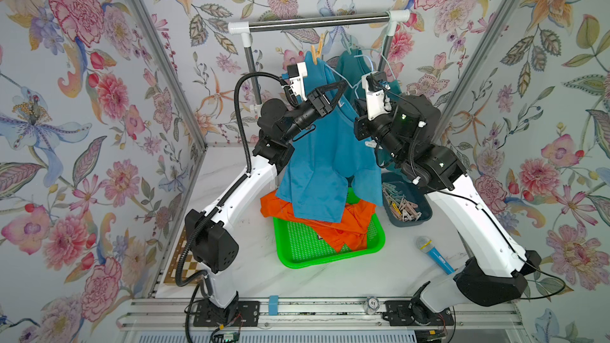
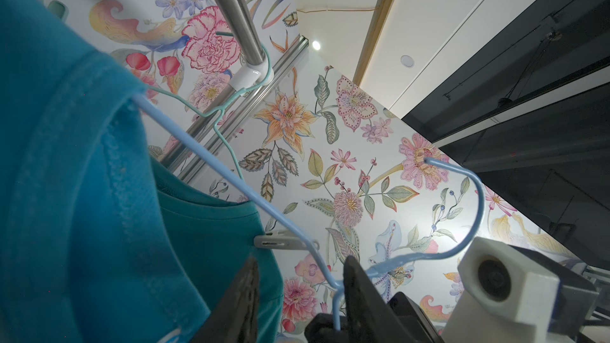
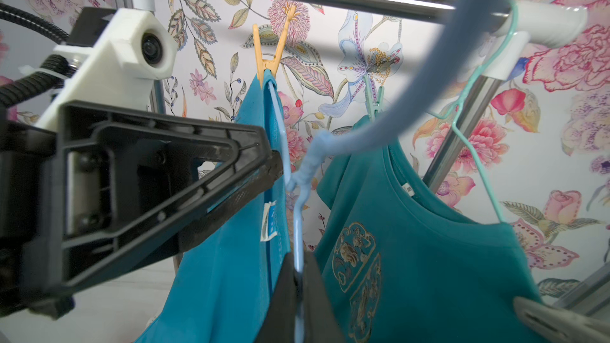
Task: Use clothespins to secure the t-shirt on both sides of the hanger
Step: Hang the hanger on the clothesline.
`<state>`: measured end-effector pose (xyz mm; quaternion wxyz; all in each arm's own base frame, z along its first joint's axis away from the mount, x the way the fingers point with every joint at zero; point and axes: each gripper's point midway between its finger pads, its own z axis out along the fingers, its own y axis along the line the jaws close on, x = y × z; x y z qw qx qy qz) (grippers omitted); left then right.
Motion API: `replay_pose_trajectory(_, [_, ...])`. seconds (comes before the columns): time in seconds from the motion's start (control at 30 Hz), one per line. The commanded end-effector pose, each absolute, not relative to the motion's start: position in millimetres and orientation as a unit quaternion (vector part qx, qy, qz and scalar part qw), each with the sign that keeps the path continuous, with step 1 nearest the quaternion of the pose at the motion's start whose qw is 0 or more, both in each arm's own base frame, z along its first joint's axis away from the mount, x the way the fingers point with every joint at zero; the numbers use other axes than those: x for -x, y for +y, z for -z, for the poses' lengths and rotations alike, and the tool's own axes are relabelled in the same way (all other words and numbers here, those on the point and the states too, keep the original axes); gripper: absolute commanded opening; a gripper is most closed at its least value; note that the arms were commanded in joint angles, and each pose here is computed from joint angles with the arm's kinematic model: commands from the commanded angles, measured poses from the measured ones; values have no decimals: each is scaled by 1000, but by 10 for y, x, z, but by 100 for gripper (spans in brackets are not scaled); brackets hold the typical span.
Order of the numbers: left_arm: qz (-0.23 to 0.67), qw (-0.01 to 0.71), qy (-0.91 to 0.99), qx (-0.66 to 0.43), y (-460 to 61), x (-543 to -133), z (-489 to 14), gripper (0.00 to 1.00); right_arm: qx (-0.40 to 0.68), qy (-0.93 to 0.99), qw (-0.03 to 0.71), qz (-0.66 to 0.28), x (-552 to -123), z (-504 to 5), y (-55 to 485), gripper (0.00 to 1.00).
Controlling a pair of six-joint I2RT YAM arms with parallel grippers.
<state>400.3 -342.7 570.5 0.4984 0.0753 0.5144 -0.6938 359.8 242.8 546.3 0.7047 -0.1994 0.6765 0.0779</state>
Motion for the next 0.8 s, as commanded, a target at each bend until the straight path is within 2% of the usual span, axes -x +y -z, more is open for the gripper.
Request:
replay_pose_trajectory(0.0, [709, 495, 493, -91, -3513, -3907, -5878, 37, 188, 649, 730, -102, -3498, -5676, 2440, 0])
replay_pose_trajectory(0.23, [736, 484, 463, -97, -3553, -3793, -5992, 24, 191, 656, 723, -105, -3557, -5589, 2515, 0])
replay_pose_trajectory(0.33, [741, 478, 462, -94, -3566, -3797, -5978, 2, 192, 657, 721, -109, -3570, -5568, 2548, 0])
replay_pose_trajectory(0.43, [745, 476, 459, -89, -3562, -3804, -5999, 0, 194, 657, 720, -112, -3560, -5552, 2574, 1])
replay_pose_trajectory(0.5, [750, 474, 453, -87, -3561, -3810, -6025, 0, 194, 654, 722, -115, -3535, -5554, 2591, 7])
replay_pose_trajectory(0.57, [759, 468, 444, -83, -3564, -3829, -6048, 0, 191, 646, 729, -120, -3493, -5584, 2585, 9])
replay_pose_trajectory(0.6, [764, 464, 441, -81, -3574, -3835, -6048, 0, 191, 643, 731, -122, -3474, -5594, 2579, 13])
replay_pose_trajectory(0.67, [776, 456, 430, -75, -3562, -3854, -6059, 0, 186, 635, 738, -131, -3420, -5632, 2550, 40])
replay_pose_trajectory(0.7, [783, 450, 424, -70, -3561, -3873, -6053, 0, 183, 629, 743, -138, -3370, -5665, 2520, 51])
replay_pose_trajectory(0.77, [797, 442, 407, -60, -3536, -3933, -6051, 0, 174, 618, 752, -150, -3269, -5721, 2433, 62])
